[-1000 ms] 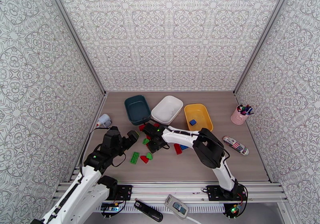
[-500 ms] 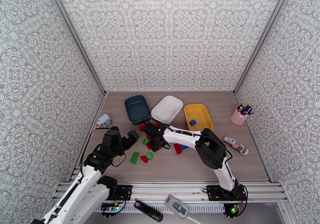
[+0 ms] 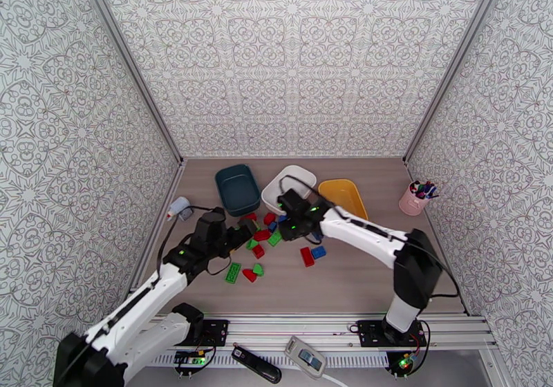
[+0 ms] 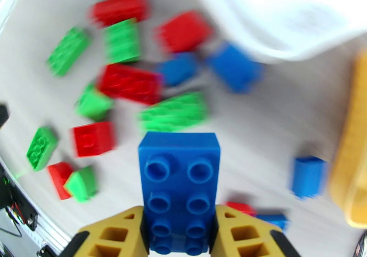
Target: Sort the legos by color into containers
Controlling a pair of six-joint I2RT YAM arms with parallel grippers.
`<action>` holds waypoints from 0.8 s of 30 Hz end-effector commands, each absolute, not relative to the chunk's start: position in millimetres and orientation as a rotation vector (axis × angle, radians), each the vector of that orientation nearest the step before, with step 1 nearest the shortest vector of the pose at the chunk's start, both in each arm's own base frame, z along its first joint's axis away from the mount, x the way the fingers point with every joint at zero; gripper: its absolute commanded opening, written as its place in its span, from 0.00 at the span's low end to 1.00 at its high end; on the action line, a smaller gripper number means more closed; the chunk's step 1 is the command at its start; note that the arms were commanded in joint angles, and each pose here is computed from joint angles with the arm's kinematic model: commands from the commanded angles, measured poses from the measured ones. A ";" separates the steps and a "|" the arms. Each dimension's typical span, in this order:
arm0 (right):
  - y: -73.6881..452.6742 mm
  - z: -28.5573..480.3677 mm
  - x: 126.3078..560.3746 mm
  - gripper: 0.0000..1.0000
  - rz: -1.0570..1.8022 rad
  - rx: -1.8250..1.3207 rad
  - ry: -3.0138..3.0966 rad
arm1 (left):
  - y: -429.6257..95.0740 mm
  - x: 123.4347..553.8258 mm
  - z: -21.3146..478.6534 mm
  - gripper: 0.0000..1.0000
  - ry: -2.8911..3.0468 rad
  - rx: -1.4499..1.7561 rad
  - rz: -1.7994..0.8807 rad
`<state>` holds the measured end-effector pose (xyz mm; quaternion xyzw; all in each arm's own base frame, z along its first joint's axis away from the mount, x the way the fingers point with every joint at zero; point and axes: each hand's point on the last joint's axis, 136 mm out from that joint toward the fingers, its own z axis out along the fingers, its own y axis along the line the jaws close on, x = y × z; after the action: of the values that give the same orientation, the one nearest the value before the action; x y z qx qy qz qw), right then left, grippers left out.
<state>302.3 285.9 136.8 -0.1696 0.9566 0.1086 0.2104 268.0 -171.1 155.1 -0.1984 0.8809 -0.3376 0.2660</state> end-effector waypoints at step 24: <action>147.5 154.3 359.2 0.62 0.204 0.035 2.685 | -292.5 278.8 185.2 0.99 2.356 -0.114 -1.044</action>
<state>357.8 131.0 140.3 0.0294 0.9749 0.0509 0.2147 275.1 -309.7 178.5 -0.0315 0.8841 -0.3893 0.2565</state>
